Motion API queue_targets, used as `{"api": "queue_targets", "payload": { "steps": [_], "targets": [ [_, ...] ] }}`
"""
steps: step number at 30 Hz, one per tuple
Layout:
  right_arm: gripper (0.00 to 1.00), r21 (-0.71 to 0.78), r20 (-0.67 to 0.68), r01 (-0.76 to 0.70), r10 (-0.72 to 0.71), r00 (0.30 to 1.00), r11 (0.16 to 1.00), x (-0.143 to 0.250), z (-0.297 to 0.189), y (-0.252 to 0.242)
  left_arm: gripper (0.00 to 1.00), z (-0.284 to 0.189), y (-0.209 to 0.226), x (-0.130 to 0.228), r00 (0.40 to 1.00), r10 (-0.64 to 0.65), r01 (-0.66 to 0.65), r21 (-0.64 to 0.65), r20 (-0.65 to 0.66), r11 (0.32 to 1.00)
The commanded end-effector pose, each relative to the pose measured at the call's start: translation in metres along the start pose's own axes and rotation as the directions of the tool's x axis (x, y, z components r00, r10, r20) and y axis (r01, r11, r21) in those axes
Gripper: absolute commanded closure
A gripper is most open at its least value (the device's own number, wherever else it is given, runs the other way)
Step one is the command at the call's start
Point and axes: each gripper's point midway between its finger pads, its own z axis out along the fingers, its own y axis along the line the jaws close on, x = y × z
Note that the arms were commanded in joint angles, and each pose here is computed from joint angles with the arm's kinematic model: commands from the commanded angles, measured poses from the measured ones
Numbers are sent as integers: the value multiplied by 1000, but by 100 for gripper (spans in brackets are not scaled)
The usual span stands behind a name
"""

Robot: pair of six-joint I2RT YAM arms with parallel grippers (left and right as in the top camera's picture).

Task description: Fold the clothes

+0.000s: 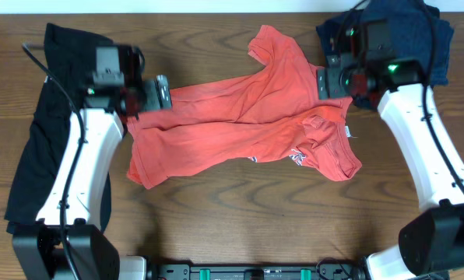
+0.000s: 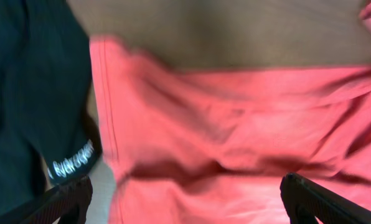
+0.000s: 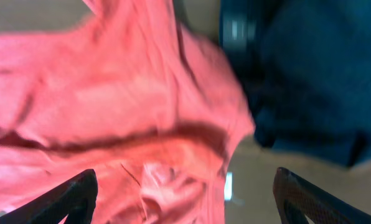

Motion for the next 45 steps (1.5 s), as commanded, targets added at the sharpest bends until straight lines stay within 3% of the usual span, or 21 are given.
{"api": "queue_targets", "payload": {
  "steps": [1,7,12,22,26,32,45],
  "targets": [
    [12,-43,71,79,-76,995,996,-22,-20,5,2,17,-3,-20,996,90,-90,12,-18,996],
    [12,-54,65,103,-100,993,993,-21,-22,7,2,69,31,-43,997,22,-25,-38,-79,999],
    [13,-58,68,115,-111,992,992,-22,-22,10,2,102,60,-38,991,-43,35,-66,-129,997],
    [15,-73,102,148,-140,985,986,-30,-20,27,1,153,63,-21,983,-51,44,-46,-177,998],
    [19,-74,101,148,-140,985,986,-29,-20,28,14,166,64,-19,983,-55,48,-46,-174,998],
    [25,-74,107,138,-129,986,988,-31,-20,28,24,176,65,-21,984,-86,80,-50,-157,996],
    [25,-75,105,137,-129,986,988,-30,-20,28,34,200,68,-11,980,-100,92,-54,-171,994]
  ]
}}
